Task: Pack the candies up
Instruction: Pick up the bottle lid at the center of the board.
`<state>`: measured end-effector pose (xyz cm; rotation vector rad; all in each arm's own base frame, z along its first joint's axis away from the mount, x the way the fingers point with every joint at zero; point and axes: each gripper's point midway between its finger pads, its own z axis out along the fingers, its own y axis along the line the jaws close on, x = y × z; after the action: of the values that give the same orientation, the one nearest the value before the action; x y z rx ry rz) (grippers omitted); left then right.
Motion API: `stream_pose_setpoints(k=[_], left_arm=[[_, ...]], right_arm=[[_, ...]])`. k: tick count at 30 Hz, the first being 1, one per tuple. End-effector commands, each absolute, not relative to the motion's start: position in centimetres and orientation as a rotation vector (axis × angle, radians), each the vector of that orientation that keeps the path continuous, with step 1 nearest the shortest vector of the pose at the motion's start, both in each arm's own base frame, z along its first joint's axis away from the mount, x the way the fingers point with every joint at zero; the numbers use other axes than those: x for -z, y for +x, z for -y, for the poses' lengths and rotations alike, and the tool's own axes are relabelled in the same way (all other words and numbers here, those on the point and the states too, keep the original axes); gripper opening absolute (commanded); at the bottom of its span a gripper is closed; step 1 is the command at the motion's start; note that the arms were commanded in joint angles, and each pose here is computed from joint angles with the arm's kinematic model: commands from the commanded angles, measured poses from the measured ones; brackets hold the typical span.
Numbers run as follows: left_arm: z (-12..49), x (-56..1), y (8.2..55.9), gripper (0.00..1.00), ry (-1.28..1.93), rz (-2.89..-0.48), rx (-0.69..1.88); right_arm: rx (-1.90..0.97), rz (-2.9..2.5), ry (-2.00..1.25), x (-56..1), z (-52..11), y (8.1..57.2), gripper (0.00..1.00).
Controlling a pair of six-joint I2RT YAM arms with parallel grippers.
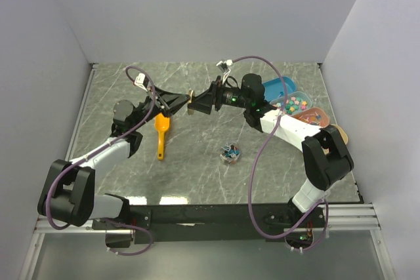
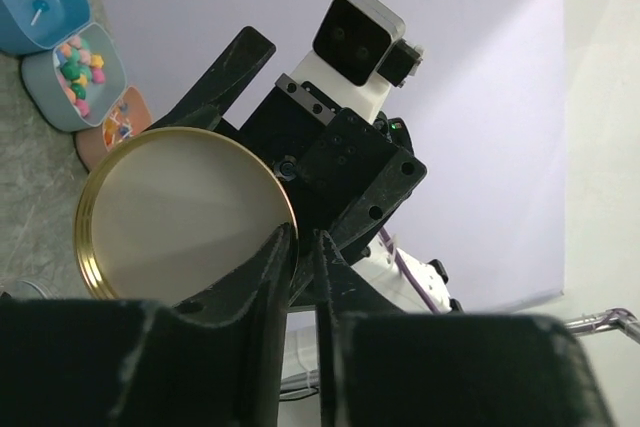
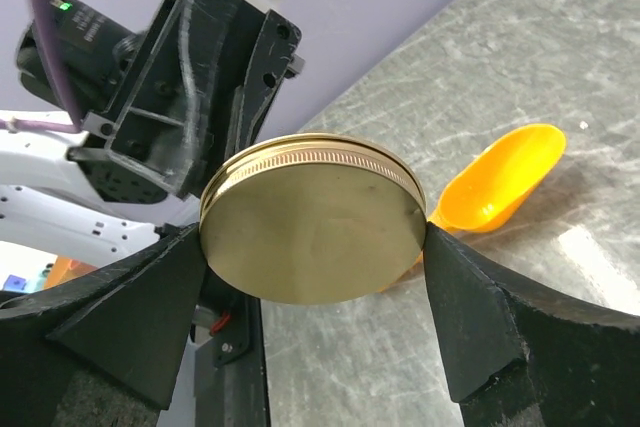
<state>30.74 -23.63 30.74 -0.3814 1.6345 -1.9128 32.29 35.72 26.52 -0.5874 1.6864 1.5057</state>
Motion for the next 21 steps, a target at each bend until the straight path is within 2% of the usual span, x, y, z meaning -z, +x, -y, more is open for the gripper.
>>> stream_pose_setpoints(k=[1,5,13,15,16,21], left_arm=[[24.1,-33.9,28.6,0.2,-0.22,-1.554,1.924],[24.0,-33.6,28.8,0.3,-0.212,-1.573,1.866],[23.4,-32.3,29.6,0.54,-0.194,-1.655,1.679],[22.8,-31.4,30.2,0.59,-0.185,-1.711,1.551],[22.5,-31.1,30.6,0.65,-0.186,-1.73,1.498],[18.6,-29.9,32.8,0.81,-0.13,-1.794,1.02]], right_arm=[[-1.435,-1.677,-0.583,-27.3,-35.3,33.1,0.84],[-1.407,-1.684,-0.587,-27.2,-35.0,33.1,0.77],[-1.295,-1.79,-0.589,-26.0,-33.5,32.9,0.74],[-1.232,-1.849,-0.614,-25.2,-32.6,32.4,0.73],[-1.172,-1.866,-0.622,-24.8,-32.1,32.7,0.73],[-0.97,-2.091,-0.613,-22.2,-28.7,31.3,0.72]])
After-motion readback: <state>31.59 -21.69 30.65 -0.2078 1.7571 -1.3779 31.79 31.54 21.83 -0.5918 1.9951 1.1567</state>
